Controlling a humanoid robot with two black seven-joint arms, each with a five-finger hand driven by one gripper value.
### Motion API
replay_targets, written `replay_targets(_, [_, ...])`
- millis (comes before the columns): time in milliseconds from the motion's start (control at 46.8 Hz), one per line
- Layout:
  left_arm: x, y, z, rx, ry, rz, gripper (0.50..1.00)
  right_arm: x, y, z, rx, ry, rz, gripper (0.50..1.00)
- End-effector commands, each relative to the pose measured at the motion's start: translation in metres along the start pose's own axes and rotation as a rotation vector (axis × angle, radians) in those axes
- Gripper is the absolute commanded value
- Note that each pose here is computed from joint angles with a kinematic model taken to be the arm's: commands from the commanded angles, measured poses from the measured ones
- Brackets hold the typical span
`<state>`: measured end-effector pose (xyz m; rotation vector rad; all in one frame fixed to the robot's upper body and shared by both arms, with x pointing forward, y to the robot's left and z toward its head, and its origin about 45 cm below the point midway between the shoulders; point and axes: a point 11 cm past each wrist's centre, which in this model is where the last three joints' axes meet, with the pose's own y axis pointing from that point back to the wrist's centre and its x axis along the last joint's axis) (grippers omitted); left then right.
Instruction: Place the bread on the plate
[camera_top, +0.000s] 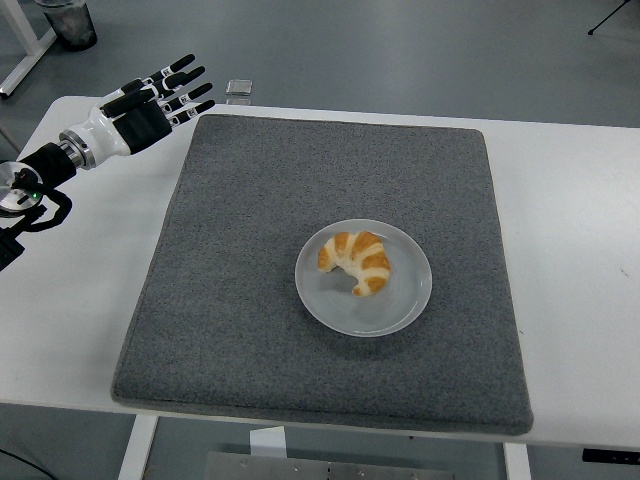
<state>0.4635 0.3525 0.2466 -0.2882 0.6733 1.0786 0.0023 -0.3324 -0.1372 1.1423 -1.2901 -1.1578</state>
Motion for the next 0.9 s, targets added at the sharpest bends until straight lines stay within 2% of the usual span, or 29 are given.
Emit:
replay_targets(0, [0.0004,0.0004,0.0005,-0.001,-0.001,0.001,0.994,0.0001,0.0,0.0001,0.0,0.003,0.0,0.952])
replay_targets(171, [0.0006,0.0009,0.0015,-0.003,-0.001,0.002,0.994,0.0001,0.0,0.0004,-0.001,0.011,0.001,0.952])
replay_targets(427, [0.0021,0.0024,0.0034,-0.005,-0.004,0.006,0.994,-0.0002,-0.0001,0.0068,-0.018,0.106,0.003,0.952])
replay_targets(876, [0.0035,0.004,0.0049,-0.008,-0.005,0.01,0.994,-0.0019,-0.0001,0.0076,-0.023,0.104,0.003,0.952])
